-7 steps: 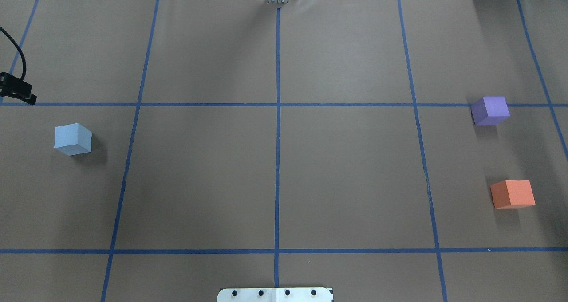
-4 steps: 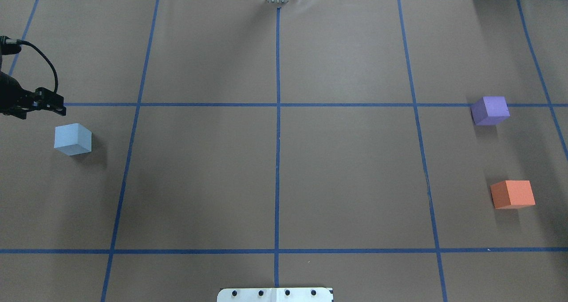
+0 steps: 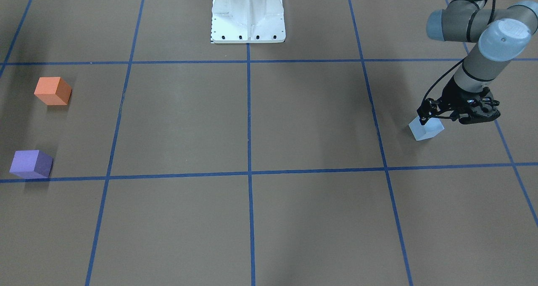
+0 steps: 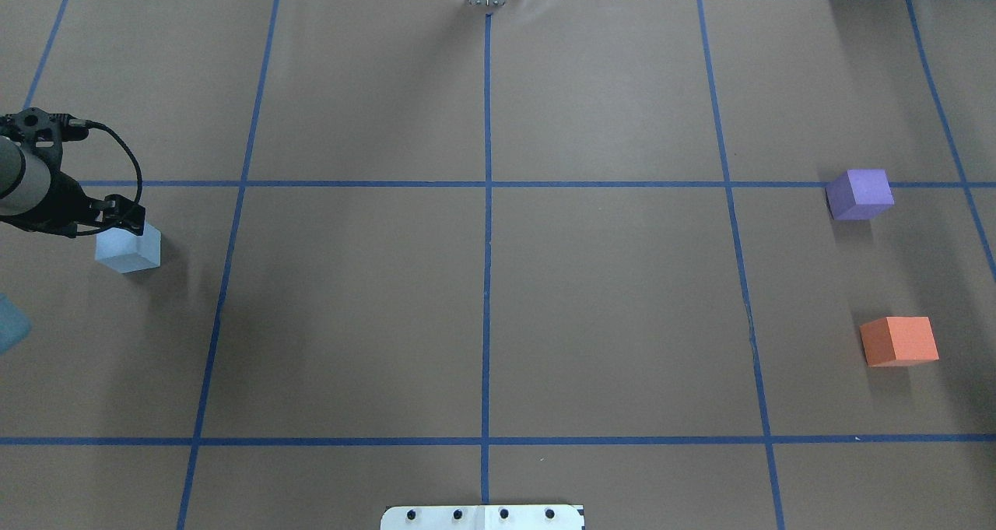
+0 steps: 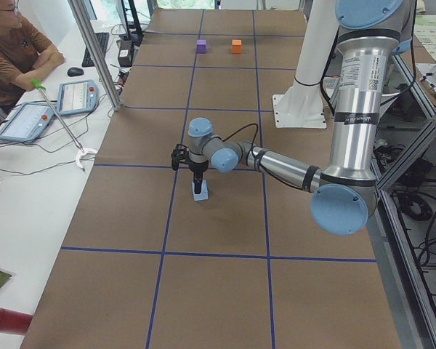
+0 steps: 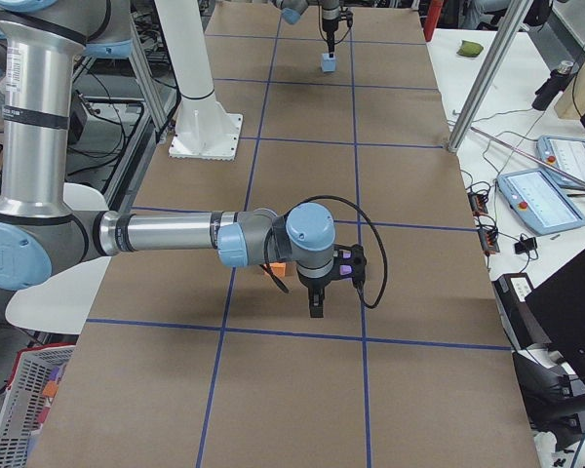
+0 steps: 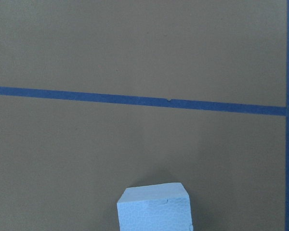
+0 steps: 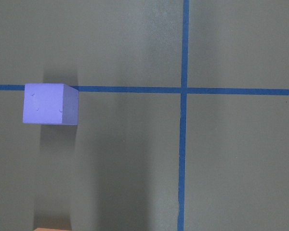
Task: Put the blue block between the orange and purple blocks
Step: 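Reach the left gripper down to the light blue cube and grasp it, then carry the light blue cube with the left gripper to mid-table and set it down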
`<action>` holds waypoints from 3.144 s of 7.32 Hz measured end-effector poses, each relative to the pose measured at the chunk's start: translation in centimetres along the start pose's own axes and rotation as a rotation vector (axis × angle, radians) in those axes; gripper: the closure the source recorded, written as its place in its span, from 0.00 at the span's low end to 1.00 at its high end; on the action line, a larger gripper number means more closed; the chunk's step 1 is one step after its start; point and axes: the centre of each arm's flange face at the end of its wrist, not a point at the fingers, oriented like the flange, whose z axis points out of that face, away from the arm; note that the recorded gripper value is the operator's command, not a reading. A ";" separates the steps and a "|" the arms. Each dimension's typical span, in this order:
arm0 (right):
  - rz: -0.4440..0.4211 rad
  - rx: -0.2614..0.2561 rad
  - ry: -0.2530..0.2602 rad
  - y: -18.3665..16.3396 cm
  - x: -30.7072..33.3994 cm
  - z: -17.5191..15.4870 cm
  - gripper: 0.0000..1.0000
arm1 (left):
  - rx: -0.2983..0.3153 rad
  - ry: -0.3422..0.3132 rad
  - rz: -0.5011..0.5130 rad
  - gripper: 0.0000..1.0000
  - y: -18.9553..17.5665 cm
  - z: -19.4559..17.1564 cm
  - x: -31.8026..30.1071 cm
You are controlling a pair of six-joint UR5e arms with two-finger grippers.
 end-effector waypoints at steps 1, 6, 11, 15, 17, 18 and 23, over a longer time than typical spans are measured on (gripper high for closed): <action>0.000 0.000 0.000 0.0 0.0 0.0 0.00 | -0.008 0.001 0.008 0.00 0.2 1.5 -0.3; -0.001 0.002 -0.002 0.0 -0.1 -0.1 0.00 | -0.033 0.037 0.012 1.00 0.7 2.1 0.1; -0.024 0.033 -0.044 -0.4 -2.3 -1.7 0.00 | -0.083 0.122 -0.093 1.00 -2.6 -12.0 17.1; 0.104 0.091 -0.125 -3.8 -9.5 -5.9 0.00 | -0.099 0.118 -0.166 1.00 0.0 -10.8 42.9; 0.156 0.080 -0.150 -8.3 -17.0 -8.9 0.00 | -0.094 0.121 -0.189 1.00 -0.3 -8.1 49.8; 0.180 0.053 -0.143 -10.6 -21.9 -11.4 0.00 | -0.081 0.120 -0.184 1.00 -0.3 -6.6 51.7; 0.255 -0.014 -0.128 -13.1 -37.6 -15.7 0.00 | -0.051 0.111 0.006 0.13 1.0 -4.3 53.5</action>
